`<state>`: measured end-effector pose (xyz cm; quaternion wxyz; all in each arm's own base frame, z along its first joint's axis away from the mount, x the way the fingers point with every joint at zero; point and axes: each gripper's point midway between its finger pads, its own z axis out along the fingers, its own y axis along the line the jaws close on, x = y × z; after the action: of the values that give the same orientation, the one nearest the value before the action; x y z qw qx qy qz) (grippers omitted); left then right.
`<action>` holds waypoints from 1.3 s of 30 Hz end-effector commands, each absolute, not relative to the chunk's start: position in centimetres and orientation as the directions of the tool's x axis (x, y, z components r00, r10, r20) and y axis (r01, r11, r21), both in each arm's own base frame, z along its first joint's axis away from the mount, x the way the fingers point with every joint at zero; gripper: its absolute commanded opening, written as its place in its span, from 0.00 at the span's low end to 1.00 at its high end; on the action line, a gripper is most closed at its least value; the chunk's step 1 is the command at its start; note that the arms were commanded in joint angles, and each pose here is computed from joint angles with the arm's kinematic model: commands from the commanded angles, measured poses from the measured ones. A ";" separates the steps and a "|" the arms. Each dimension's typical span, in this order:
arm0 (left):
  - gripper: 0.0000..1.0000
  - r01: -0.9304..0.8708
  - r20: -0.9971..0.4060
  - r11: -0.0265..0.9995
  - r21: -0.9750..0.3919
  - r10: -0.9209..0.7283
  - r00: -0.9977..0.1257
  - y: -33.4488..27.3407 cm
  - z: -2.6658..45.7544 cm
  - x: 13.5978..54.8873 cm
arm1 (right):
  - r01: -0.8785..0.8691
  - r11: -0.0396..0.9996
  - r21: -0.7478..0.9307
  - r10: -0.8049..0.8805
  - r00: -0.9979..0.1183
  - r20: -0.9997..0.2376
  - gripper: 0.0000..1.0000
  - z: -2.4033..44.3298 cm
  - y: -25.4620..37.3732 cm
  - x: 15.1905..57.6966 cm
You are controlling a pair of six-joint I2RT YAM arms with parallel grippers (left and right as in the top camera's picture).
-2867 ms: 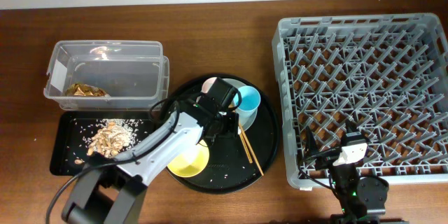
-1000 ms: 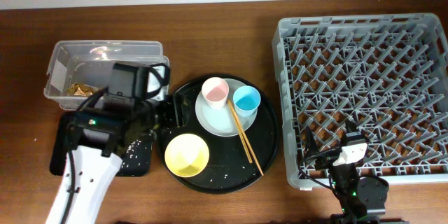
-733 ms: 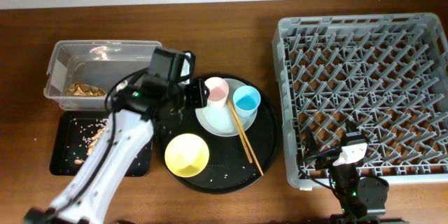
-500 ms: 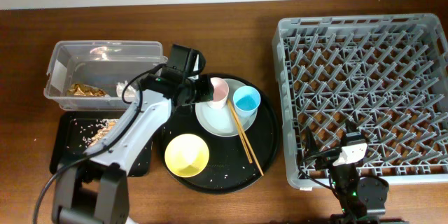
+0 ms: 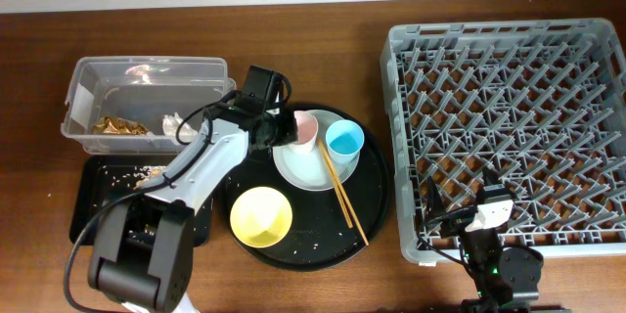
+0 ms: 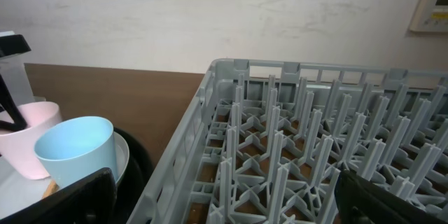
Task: Sort waste into correct bins and load items into the dishwasher rack
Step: 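Grasp the pink cup with the left gripper and lift it, then hand the pink cup from the left gripper to the right gripper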
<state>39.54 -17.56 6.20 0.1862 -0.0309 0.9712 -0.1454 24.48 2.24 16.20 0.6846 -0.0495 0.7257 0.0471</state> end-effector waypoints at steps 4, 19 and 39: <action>0.01 -0.005 -0.406 0.954 -0.299 -0.132 -0.904 -16.9 8.4 40.2 | -0.126 0.992 -0.002 -0.010 -0.061 -0.998 0.98 16.0 2.0 24.5; 0.01 0.470 -0.519 0.316 -0.824 -0.088 -0.850 -15.6 33.1 27.0 | -0.186 0.982 0.021 0.010 -0.057 -0.998 0.98 16.2 3.1 24.3; 0.00 0.537 -0.561 0.213 -0.816 -0.069 -0.825 -16.0 34.5 27.0 | -0.618 0.433 0.656 0.130 -0.677 -0.724 0.98 34.4 15.0 22.8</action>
<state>27.22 -15.95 33.85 0.2441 0.1451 0.7480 -0.5999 22.32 13.82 34.81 0.4251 -0.1410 0.7731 0.4491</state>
